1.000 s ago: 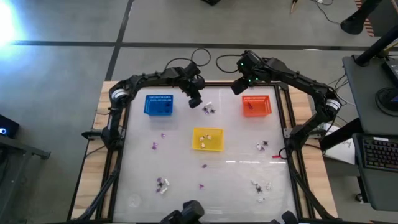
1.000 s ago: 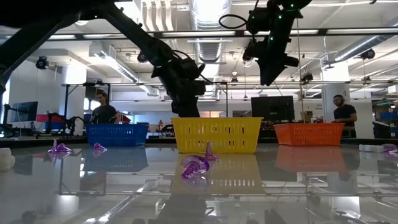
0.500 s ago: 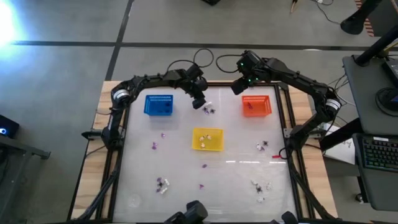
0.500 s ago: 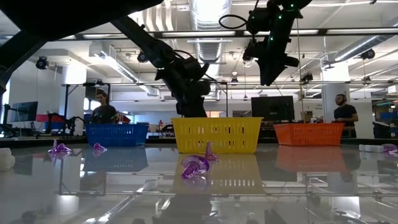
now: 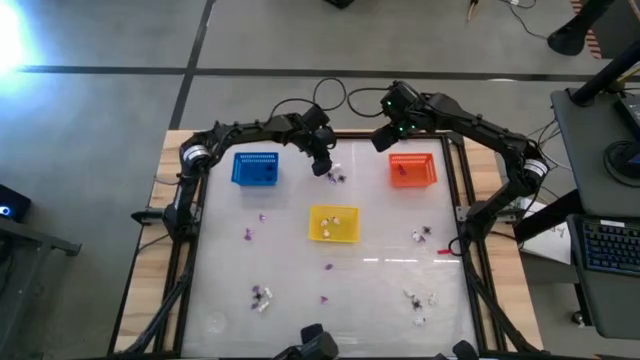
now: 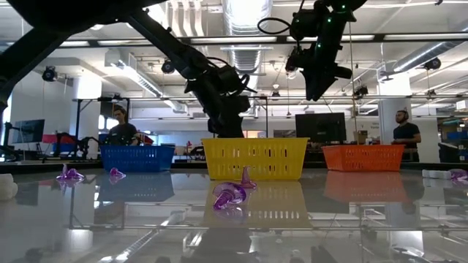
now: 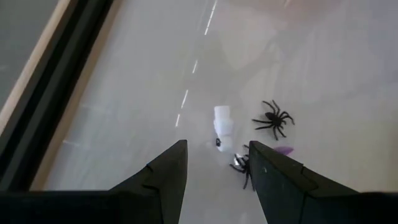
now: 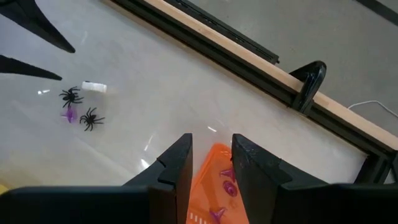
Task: Sort Halloween decoration
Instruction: Put the white skeleton toy into the yellow bin
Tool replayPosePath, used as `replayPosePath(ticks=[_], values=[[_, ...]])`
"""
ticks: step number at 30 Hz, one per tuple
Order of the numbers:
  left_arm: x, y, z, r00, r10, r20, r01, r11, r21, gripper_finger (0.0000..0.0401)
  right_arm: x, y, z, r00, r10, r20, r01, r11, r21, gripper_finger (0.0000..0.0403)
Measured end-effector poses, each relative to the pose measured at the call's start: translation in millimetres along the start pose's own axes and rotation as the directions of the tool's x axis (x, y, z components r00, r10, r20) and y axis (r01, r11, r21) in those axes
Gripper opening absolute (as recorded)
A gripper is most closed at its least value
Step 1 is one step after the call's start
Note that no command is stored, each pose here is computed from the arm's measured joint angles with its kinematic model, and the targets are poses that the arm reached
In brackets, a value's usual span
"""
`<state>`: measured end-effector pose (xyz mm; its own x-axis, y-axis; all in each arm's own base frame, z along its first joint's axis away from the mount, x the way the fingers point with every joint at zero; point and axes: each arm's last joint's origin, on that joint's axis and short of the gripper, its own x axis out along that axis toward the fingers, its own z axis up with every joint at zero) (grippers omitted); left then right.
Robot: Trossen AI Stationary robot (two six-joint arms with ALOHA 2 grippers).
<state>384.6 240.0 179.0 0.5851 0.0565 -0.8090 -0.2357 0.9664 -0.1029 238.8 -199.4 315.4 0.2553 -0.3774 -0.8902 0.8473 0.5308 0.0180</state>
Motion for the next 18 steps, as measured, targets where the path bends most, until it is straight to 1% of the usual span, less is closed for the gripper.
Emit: replayPosePath(ticks=[5,8,10,13,18], values=[[2.4,-9.3,0.9,1.0,-0.019,-0.01,0.019,1.0,0.01,0.0154,0.4,0.0,-0.1,1.0,0.0,-0.002,0.0,1.0,0.015,0.0096],[3.1,-15.8,0.2,0.999,-0.023,-0.034,0.023,1.0,-0.004,0.0154,0.4,0.0,-0.1,1.0,0.0,-0.002,0.0,1.0,0.02,0.0096],[3.1,-18.2,-0.3,0.999,0.002,-0.052,-0.003,1.0,-0.002,0.0154,0.4,0.0,-0.1,1.0,0.0,-0.002,0.0,1.0,0.02,0.0098],[1.6,-17.1,0.7,0.991,0.085,-0.099,-0.084,0.996,0.018,0.0154,0.4,0.0,-0.2,1.0,0.0,-0.002,0.0,1.0,0.02,0.01],[2.8,-11.3,16.1,0.991,0.068,-0.113,-0.062,0.996,0.059,0.0154,0.4,0.1,-0.1,1.0,0.0,-0.002,0.0,1.0,0.02,0.0096]])
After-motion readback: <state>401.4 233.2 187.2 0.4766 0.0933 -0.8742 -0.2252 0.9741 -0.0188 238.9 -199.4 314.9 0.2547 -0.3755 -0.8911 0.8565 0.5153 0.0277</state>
